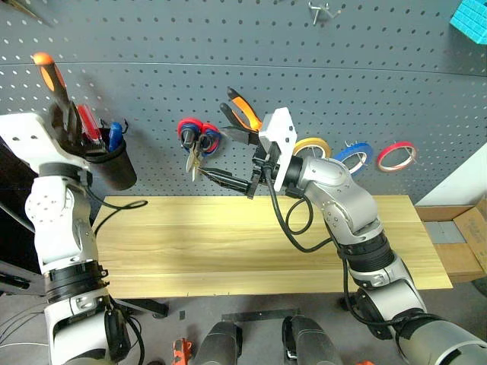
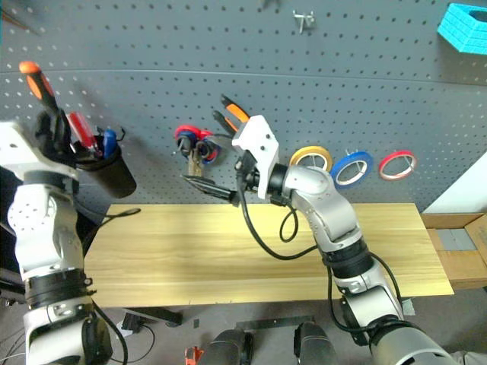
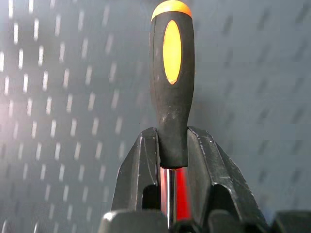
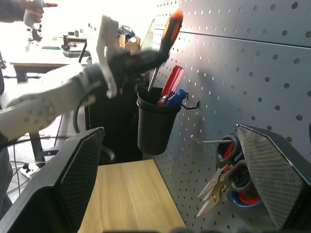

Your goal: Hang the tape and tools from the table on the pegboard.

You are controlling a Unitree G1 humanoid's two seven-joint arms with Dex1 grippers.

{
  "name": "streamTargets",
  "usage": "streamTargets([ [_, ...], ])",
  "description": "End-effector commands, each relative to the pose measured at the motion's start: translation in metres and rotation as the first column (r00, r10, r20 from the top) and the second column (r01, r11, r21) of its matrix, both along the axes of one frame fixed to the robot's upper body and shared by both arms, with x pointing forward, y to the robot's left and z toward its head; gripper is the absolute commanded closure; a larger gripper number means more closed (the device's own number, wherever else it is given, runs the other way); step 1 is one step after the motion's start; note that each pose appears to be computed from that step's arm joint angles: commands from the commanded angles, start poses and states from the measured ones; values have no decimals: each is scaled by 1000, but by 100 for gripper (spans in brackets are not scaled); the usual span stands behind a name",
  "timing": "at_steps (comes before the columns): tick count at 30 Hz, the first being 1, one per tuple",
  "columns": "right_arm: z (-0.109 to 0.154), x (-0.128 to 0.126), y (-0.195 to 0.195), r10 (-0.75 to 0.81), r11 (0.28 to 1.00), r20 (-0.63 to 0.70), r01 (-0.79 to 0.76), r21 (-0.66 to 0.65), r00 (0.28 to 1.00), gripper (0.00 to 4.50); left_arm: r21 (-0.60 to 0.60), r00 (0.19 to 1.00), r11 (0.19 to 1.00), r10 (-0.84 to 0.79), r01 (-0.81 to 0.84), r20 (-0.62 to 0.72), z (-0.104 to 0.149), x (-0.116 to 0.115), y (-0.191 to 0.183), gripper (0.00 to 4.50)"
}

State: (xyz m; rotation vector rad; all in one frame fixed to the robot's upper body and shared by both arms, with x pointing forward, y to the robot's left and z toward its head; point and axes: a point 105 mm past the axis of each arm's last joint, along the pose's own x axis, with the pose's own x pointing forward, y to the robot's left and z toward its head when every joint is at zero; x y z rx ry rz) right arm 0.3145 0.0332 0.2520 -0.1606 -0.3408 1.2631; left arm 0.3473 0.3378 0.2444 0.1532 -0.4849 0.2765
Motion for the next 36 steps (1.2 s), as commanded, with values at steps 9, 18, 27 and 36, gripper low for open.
streamTargets([
  [9, -5, -16, -7, 114, 992, -3, -114, -54, 993, 0, 91, 996, 995, -55, 49, 71, 35, -20, -11, 58],
  [18, -47, -9, -66, -12, 997, -192, -4, -82, 981, 0, 62, 811, 836, -506, 545, -295, -7, -56, -84, 58],
  [27, -116, 20, -164, -447, 894, -356, 407, -185, 820, 0, -132, 679, 883, -436, 451, -591, -140, -65, -65, 58],
  [36, -159, 24, -255, -744, 667, -345, 658, -348, 572, 0, -163, 661, 907, -398, 389, -637, -175, -67, -44, 58],
])
